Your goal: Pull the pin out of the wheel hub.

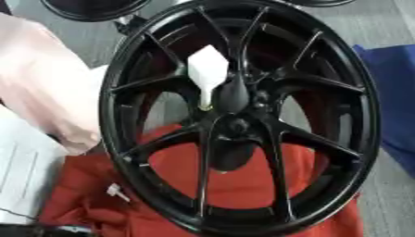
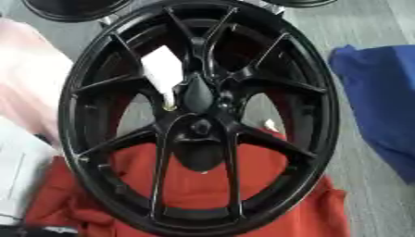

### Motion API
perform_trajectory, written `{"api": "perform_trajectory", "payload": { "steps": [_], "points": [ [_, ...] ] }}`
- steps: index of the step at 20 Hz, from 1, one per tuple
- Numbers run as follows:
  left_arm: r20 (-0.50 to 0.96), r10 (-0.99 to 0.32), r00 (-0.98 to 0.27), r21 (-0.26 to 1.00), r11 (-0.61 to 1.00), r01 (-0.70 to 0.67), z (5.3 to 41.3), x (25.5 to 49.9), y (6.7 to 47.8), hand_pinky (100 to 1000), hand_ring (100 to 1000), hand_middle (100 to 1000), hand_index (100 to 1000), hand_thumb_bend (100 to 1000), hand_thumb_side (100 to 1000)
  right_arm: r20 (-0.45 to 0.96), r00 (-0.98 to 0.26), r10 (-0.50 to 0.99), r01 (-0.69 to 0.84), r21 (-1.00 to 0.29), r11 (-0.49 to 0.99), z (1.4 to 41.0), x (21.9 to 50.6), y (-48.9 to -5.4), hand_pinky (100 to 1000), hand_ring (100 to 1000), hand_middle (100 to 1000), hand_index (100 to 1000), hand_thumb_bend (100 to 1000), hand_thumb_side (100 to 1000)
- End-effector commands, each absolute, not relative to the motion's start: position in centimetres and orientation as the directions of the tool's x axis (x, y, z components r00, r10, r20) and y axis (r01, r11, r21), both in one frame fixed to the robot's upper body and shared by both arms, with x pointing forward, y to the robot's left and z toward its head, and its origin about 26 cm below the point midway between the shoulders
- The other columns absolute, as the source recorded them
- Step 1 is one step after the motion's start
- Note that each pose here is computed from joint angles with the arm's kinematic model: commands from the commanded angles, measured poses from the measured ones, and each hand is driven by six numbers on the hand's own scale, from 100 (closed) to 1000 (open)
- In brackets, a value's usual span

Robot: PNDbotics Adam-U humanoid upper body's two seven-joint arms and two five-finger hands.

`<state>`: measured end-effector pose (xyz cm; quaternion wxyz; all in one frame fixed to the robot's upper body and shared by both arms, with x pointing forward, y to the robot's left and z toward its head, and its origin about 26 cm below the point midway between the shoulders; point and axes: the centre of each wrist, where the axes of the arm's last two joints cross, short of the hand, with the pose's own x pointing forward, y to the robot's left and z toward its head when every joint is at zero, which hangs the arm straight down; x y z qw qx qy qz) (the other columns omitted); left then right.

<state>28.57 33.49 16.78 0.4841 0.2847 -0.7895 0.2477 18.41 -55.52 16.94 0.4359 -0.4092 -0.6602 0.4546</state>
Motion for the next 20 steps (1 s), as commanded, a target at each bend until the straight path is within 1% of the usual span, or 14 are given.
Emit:
{"api": "perform_trajectory", "payload": {
  "steps": [1,3,9,11,12,13,14,15,17,20],
  "points": [
    [0.891,-0.234,-0.39,-0.12,0.706,-0.698,17.6,28.2,33.9,671,495,426,714,304,580,0.169,-0.28,0.945,0.197,-0.953,0.229,17.9,17.9,-55.5,951,911,860,886,128,101],
    [0.891,-0.233,-0.388,-0.12,0.705,-0.699,17.6,28.2,33.9,671,495,426,714,305,580,0.19,-0.287,0.939,0.231,-0.938,0.26,18.0,18.0,-55.3,943,895,848,883,100,100],
    [0.892,-0.234,-0.388,-0.119,0.706,-0.698,17.5,28.2,33.9,672,494,426,713,305,580,0.274,-0.269,0.923,0.303,-0.886,0.351,18.8,18.4,-54.8,925,857,829,886,100,100],
    [0.892,-0.234,-0.387,-0.119,0.705,-0.699,17.5,28.2,33.9,672,494,425,713,305,580,0.305,-0.253,0.918,0.322,-0.868,0.377,18.8,18.4,-54.7,910,823,792,864,100,100],
    [0.892,-0.234,-0.388,-0.12,0.705,-0.699,17.5,28.2,33.9,672,494,425,713,305,580,0.328,-0.248,0.911,0.337,-0.853,0.399,18.8,18.5,-54.7,893,766,717,818,100,127],
    [0.891,-0.233,-0.389,-0.12,0.706,-0.698,17.6,28.2,33.9,672,494,425,713,305,580,0.364,-0.25,0.897,0.359,-0.825,0.435,18.8,18.7,-54.5,888,741,681,799,100,218],
    [0.891,-0.233,-0.39,-0.121,0.707,-0.697,17.6,28.2,33.8,672,494,425,713,305,580,0.402,-0.262,0.877,0.381,-0.792,0.477,18.8,18.9,-54.2,882,708,641,777,100,350],
    [0.891,-0.232,-0.391,-0.121,0.709,-0.695,17.6,28.3,33.8,672,494,425,713,305,580,0.436,-0.282,0.855,0.397,-0.759,0.517,18.9,19.2,-53.8,880,695,622,768,100,435],
    [0.89,-0.231,-0.394,-0.123,0.711,-0.692,17.7,28.3,33.7,672,493,425,713,305,579,0.488,-0.343,0.802,0.404,-0.694,0.596,19.4,19.9,-52.7,880,683,608,758,100,474],
    [0.887,-0.228,-0.401,-0.127,0.716,-0.687,17.8,28.3,33.6,672,493,425,713,305,579,0.545,-0.454,0.705,0.361,-0.611,0.705,20.2,21.1,-50.9,884,676,602,758,100,506]
  ]
}}
